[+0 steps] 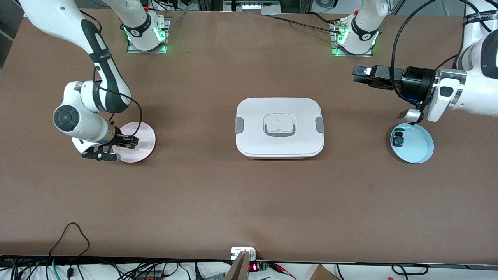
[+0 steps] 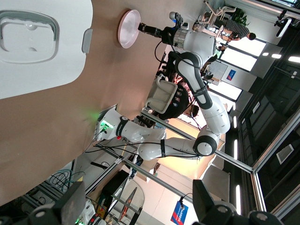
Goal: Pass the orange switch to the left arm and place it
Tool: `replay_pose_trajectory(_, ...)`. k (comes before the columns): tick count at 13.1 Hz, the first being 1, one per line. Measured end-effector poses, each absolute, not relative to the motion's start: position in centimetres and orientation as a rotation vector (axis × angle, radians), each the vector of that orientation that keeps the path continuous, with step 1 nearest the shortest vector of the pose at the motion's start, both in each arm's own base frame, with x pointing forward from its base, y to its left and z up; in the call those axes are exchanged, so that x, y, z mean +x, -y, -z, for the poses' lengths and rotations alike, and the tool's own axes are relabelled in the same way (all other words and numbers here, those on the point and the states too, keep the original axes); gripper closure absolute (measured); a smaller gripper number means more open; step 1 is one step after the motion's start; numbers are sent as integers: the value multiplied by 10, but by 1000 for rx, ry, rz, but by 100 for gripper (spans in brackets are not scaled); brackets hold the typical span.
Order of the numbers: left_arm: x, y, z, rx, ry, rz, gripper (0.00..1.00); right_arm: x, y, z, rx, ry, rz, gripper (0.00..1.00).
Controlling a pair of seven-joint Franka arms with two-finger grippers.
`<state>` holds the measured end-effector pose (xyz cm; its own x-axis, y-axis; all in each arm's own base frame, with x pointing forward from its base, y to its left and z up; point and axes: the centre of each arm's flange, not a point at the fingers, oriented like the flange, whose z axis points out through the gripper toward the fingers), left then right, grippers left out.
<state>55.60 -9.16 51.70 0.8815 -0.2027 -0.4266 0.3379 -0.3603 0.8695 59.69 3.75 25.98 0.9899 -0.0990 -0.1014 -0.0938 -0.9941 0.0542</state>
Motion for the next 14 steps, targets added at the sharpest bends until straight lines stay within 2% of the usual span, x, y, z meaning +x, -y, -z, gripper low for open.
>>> replay_pose_trajectory(9,554,117,-517,1851,-103,533,0,627,-71,-371,3235,-152,34,28)
replay_pose_trajectory(14,554,140,-514,1813,-158,558,0,631,-120,-437,3372,-601,-143,28)
